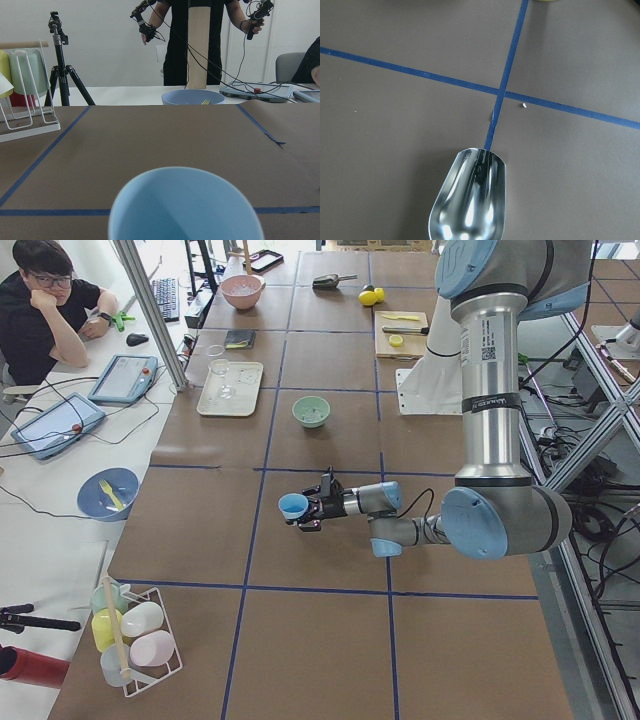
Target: Pour ice into bowl
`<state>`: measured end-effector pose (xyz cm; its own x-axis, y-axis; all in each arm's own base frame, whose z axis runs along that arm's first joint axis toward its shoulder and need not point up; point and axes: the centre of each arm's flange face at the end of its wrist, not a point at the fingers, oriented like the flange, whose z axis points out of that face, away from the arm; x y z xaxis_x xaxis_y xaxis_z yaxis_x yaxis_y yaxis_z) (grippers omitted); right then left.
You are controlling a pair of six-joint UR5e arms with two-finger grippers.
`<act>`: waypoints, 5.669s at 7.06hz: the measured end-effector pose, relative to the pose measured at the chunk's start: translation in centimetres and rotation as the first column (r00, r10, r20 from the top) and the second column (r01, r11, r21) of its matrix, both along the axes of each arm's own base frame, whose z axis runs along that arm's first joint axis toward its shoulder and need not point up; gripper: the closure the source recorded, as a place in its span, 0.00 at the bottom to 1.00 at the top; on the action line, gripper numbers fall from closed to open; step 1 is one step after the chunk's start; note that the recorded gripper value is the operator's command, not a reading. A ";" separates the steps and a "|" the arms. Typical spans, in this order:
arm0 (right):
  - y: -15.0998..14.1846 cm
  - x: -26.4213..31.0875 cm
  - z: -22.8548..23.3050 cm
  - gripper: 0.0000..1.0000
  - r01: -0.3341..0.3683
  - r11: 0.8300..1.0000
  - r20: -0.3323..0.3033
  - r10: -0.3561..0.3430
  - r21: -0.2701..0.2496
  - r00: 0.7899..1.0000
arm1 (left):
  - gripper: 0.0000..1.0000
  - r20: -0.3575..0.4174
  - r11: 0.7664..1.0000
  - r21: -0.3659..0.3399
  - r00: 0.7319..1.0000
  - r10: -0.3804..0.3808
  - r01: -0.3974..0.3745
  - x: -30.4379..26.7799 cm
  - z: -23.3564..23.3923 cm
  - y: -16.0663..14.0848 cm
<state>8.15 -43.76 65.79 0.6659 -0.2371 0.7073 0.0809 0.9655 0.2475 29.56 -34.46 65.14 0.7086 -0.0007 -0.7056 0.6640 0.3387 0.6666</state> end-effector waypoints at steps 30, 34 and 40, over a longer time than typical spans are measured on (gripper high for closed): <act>-6.7 -33.4 -35.8 0.00 0.040 0.995 0.346 -0.069 0.090 0.936 | 0.00 -0.277 0.451 -0.641 0.735 0.619 -0.621 -39.3 -5.5 -11.7; -2.5 -49.1 -48.5 0.01 -0.002 1.000 0.287 0.000 0.008 0.958 | 0.00 -0.187 0.402 -0.606 0.614 0.767 -0.687 -37.5 -4.3 -11.4; -2.0 -72.1 -56.1 0.13 -0.161 0.983 0.110 0.171 -0.092 0.979 | 0.00 -0.166 0.402 -0.593 0.594 0.787 -0.698 -37.2 -4.7 -11.3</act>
<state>-63.94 -45.74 9.71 0.6024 -0.0676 0.7953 -0.1074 0.9805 0.1647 -7.61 -45.80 60.45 0.7035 0.2278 -0.6732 -0.1088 0.9706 0.2147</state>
